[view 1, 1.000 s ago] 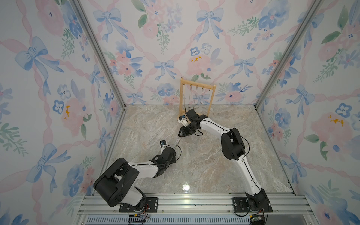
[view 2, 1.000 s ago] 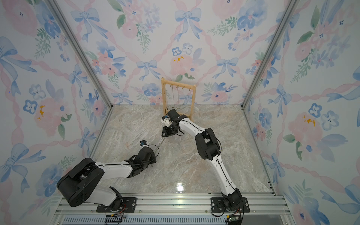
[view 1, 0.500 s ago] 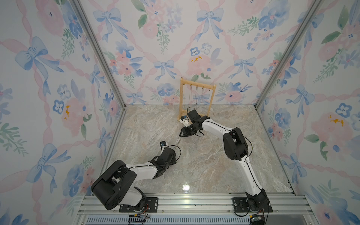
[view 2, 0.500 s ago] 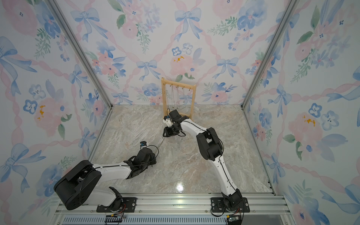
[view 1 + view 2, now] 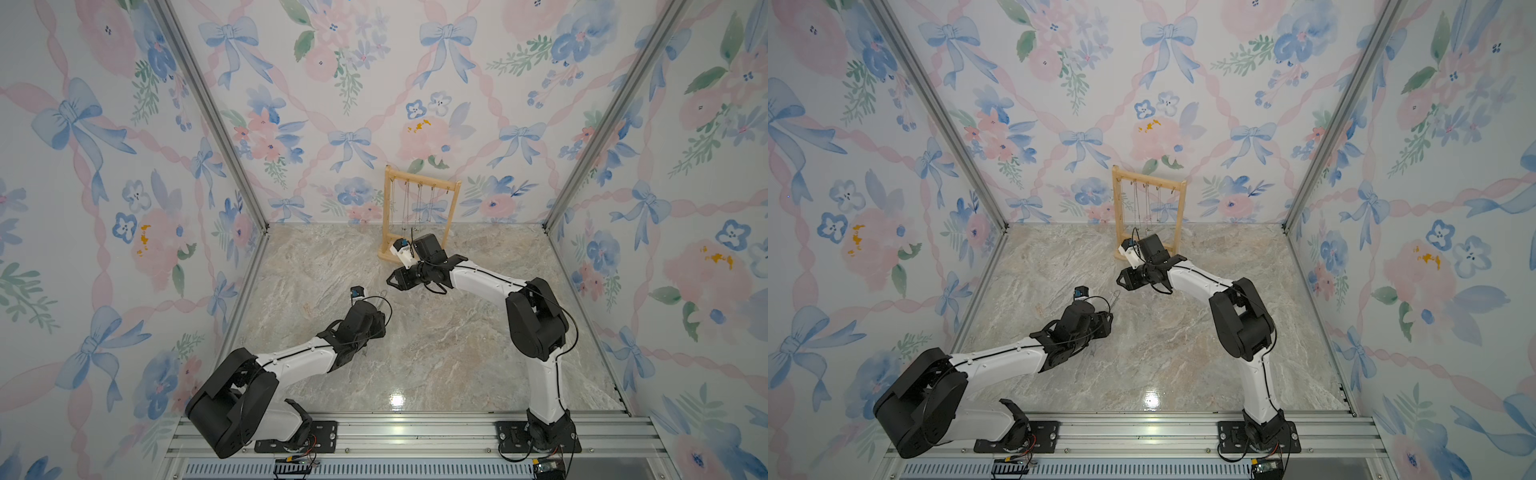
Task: Take the necklace off the jewelry display stand
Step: Place the necklace at the center of the board, then take off the necklace from the stand.
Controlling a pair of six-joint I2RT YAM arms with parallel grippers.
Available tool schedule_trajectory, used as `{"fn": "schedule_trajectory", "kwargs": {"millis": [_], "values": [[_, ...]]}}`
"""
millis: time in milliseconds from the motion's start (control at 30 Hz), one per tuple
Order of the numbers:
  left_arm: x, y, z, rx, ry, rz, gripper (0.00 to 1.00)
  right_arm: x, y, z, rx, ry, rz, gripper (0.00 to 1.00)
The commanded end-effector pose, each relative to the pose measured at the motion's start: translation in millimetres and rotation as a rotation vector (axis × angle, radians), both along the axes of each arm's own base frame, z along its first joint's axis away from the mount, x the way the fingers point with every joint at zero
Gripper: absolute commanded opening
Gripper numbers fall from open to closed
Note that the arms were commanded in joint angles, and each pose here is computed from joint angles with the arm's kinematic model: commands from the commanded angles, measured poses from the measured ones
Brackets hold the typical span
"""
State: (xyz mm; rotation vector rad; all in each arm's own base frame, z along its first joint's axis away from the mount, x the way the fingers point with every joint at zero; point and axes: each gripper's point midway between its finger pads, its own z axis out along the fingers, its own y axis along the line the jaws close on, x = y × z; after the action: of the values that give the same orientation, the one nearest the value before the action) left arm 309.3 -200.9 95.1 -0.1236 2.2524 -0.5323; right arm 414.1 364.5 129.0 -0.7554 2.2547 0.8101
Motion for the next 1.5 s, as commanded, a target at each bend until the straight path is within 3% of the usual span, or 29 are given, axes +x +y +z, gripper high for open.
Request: {"fn": "schedule_trajectory", "kwargs": {"millis": [0, 100, 233, 400, 467, 667, 800, 967, 1033, 1167, 1467], "values": [[6, -10, 30, 0.024, -0.059, -0.066, 0.58, 14, -12, 75, 0.173, -0.270, -0.081, 0.50], [12, -19, 58, 0.038, -0.106, -0.126, 0.67, 9, -48, 115, 0.342, -0.421, -0.187, 0.55], [15, -32, 92, 0.034, -0.156, -0.214, 0.82, 8, -109, 148, 0.586, -0.517, -0.334, 0.61], [18, -38, 119, 0.095, -0.218, -0.288, 0.95, 20, -183, 149, 0.900, -0.466, -0.497, 0.66], [21, -33, 127, 0.135, -0.244, -0.282, 0.98, 29, -195, 143, 0.933, -0.410, -0.525, 0.66], [30, -12, 114, 0.200, -0.235, -0.232, 0.98, 23, -188, 149, 0.901, -0.456, -0.478, 0.66], [31, -5, 95, 0.202, -0.185, -0.215, 0.98, 22, -187, 149, 0.896, -0.461, -0.475, 0.65], [31, -6, 94, 0.191, -0.180, -0.219, 0.98, 16, -179, 156, 0.859, -0.473, -0.452, 0.60], [32, -5, 93, 0.186, -0.174, -0.213, 0.98, 10, -166, 164, 0.765, -0.492, -0.435, 0.58], [32, -8, 92, 0.167, -0.163, -0.227, 0.98, 2, -140, 166, 0.329, -0.533, -0.496, 0.58], [28, -2, 109, 0.137, -0.200, -0.204, 0.98, 27, -125, 215, 0.205, -0.400, -0.515, 0.56]]}}
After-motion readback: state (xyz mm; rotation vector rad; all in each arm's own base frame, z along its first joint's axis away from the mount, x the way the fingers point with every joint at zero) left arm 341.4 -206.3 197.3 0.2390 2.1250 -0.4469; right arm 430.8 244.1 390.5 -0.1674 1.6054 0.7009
